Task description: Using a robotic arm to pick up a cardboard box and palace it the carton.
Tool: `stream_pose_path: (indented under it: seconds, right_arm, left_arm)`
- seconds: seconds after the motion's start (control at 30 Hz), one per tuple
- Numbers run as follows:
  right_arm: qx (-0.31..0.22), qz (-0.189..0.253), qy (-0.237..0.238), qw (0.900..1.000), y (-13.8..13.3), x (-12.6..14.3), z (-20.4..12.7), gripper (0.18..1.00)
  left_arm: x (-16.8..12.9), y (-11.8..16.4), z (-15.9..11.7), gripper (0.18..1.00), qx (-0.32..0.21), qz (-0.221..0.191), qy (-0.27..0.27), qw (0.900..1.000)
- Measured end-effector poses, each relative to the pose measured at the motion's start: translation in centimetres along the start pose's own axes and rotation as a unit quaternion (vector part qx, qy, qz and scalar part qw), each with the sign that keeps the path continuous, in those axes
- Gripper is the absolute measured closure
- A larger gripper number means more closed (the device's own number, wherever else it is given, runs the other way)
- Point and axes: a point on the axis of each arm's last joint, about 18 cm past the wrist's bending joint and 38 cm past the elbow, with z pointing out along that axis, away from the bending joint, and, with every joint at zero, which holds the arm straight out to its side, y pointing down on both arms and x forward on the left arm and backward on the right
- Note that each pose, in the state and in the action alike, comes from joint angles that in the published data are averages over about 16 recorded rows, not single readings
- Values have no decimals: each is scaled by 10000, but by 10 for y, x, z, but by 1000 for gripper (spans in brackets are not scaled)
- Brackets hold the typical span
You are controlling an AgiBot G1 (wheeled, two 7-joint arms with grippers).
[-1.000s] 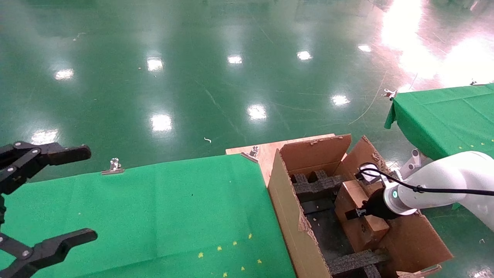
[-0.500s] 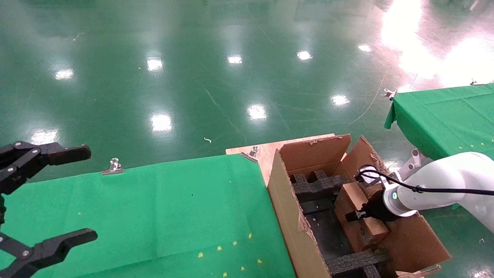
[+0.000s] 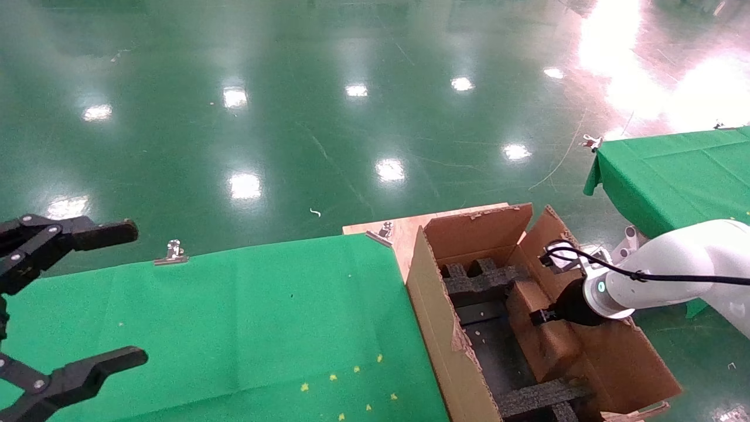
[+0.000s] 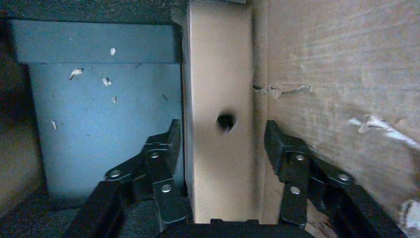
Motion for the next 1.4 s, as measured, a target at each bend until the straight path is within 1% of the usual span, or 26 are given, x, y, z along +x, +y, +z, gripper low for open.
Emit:
stream_pose_path:
  seconds: [0.2,0.3,0.37,0.53,0.67,0.87,1.03,1.17,1.27,1.4]
  right_arm:
    - [375,-62,-54,9993,-26,0,-20,516]
    - [668,-131,-147,9976,-46,-2,-38,443]
    - [894,-185,-244,9955,-61,-6,-53,409]
    - [1442,-325,-657,9868,-93,-21,-99,312]
    - [1747,-370,-1184,9768,-109,-39,-137,256]
    - [1932,-305,-2152,9568,-116,-67,-186,206]
    - [1925,-205,-2804,9402,-115,-83,-212,186]
    - [1905,-150,-3058,9327,-114,-88,-221,180]
    - [1903,-155,-3147,9298,-114,-90,-224,178]
    - [1896,-261,-3185,9284,-111,-93,-221,178]
  left_arm:
    - [0,0,0,184,0,0,0,10000]
    - [0,0,0,184,0,0,0,10000]
    - [0,0,0,184,0,0,0,10000]
    - [0,0,0,184,0,0,0,10000]
    - [0,0,0,184,0,0,0,10000]
    - [0,0,0,184,1,0,-1,10000]
    - [0,0,0,184,1,-1,-2,10000]
    - [0,0,0,184,2,-1,-3,10000]
    - [0,0,0,184,2,-1,-4,10000]
    - [0,0,0,184,2,-1,-4,10000]
